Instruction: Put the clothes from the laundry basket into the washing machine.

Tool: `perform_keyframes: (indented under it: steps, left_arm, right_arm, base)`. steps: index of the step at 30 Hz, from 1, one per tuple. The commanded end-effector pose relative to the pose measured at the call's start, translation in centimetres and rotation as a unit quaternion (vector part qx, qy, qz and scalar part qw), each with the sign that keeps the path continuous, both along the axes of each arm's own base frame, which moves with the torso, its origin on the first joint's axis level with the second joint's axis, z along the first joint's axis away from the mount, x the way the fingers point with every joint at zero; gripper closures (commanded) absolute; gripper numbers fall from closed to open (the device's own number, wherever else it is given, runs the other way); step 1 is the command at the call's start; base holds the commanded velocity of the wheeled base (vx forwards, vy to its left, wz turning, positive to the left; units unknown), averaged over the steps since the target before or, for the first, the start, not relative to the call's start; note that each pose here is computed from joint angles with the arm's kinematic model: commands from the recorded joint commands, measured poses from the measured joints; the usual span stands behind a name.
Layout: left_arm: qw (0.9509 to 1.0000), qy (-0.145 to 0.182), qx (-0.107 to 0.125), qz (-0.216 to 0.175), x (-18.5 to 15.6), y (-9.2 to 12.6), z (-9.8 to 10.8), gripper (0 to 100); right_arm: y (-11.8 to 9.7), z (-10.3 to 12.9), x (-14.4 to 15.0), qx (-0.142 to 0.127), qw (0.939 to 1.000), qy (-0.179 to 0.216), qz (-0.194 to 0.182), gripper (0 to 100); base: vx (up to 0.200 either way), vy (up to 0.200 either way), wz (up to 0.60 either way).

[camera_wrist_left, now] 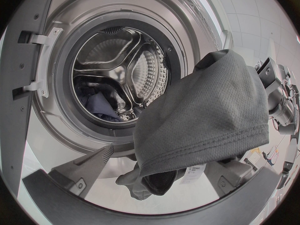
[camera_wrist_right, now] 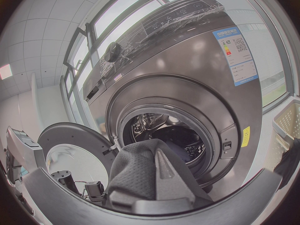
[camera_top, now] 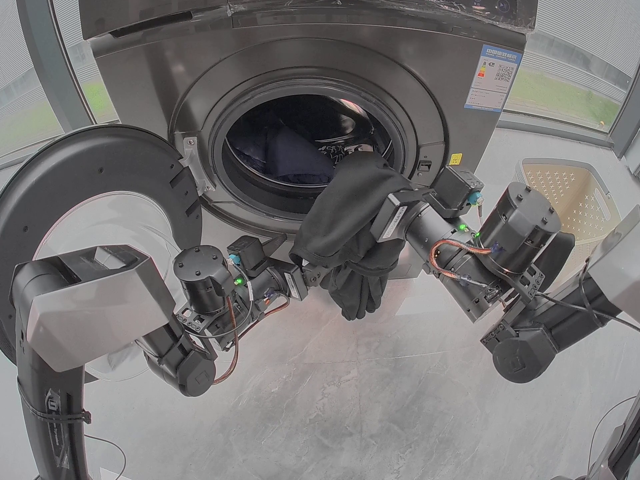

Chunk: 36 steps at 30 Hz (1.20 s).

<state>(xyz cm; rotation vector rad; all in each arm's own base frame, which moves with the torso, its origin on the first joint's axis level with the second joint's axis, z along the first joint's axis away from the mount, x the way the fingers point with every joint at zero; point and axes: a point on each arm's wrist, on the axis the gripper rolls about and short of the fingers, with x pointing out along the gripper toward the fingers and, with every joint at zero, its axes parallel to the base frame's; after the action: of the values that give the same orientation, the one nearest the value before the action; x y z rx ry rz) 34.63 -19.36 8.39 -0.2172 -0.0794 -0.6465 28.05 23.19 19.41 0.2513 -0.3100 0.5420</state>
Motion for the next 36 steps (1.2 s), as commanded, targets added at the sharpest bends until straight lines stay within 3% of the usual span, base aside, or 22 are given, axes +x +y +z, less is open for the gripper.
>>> perform_keyframes:
  steps: [1,14,23,24,36]
  left_arm:
    - [1.0,-0.004,-0.002,0.002,0.2,0.0,0.2,0]
    - [0.9998,0.015,0.011,0.0,0.8,-0.4,-2.2,0]
    - [0.9999,-0.009,-0.001,0.008,2.1,-0.9,-1.7,0]
    - [0.9999,-0.011,-0.002,0.008,2.2,-1.0,-1.6,100]
    - [0.9997,-0.02,-0.001,0.012,2.1,-0.9,-1.0,100]
  right_arm:
    - [0.0,-0.1,0.0,0.0,1.0,0.0,0.0,100]
    - [0.3,0.0,-0.2,0.001,1.0,-0.001,0.004,100]
    - [0.4,-0.1,-0.2,-0.001,1.0,0.001,0.004,100]
    - [0.4,-0.2,-0.1,-0.001,1.0,0.002,0.005,100]
    - [0.3,-0.3,-0.2,-0.002,1.0,0.004,0.005,100]
  base:
    - [0.0,0.0,0.0]
    - [0.0,0.0,0.0]
    - [0.0,0.0,0.0]
    - [0.0,0.0,0.0]
    - [0.0,0.0,0.0]
